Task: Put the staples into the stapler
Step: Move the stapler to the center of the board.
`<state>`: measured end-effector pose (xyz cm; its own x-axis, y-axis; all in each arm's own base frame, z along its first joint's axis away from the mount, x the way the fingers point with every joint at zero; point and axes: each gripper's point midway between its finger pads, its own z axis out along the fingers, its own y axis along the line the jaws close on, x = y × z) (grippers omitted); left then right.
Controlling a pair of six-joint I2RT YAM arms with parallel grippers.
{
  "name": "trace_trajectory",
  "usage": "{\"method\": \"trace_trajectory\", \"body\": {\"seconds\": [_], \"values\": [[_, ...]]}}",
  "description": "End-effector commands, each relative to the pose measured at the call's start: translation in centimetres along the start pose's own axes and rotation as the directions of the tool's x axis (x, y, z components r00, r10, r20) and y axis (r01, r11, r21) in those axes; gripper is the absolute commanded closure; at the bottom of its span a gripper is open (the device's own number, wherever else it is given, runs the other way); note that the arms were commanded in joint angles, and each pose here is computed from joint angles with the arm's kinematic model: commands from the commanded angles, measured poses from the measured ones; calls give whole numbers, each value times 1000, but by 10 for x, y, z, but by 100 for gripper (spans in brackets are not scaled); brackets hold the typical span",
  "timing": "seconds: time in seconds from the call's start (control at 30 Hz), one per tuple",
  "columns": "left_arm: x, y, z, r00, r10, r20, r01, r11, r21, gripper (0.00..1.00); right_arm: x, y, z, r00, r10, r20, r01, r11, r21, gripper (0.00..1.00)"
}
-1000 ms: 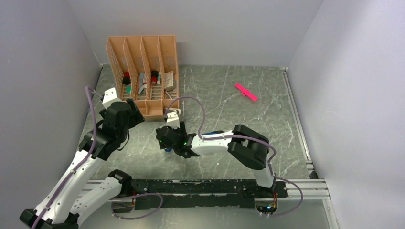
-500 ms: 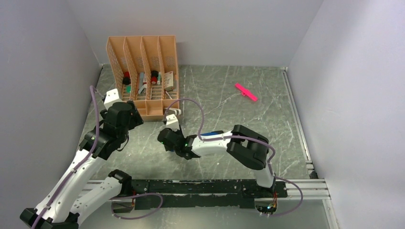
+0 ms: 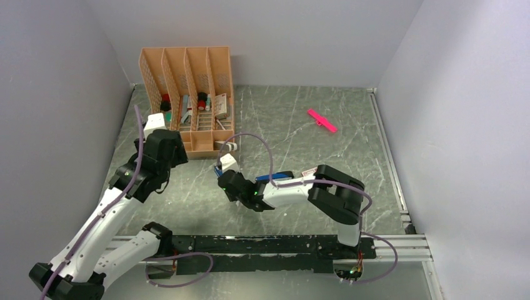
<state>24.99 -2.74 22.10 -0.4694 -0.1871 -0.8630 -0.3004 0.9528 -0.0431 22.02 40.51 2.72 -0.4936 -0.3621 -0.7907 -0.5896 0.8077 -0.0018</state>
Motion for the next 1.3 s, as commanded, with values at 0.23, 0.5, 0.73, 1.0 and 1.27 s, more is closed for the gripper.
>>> {"method": "trace_trajectory", "body": {"seconds": [0.23,0.5,0.73,1.0,1.27], "values": [[-13,-56,0,978,188,88,-206,928,311,19,12,-22,-25,977,-215,8,213,960,-184,78],[-12,-99,-10,934,291,207,-357,777,519,19,19,-30,-33,961,-275,6,268,931,-247,71],[4,-114,1,920,352,169,-383,729,567,21,23,-69,-37,968,-247,-32,235,948,-216,71],[13,-133,7,920,369,134,-369,692,621,22,24,-109,-41,977,-202,-68,190,971,-148,73],[10,-138,5,893,410,187,-428,644,634,22,22,-120,-39,971,-223,-88,208,966,-153,73]]}}
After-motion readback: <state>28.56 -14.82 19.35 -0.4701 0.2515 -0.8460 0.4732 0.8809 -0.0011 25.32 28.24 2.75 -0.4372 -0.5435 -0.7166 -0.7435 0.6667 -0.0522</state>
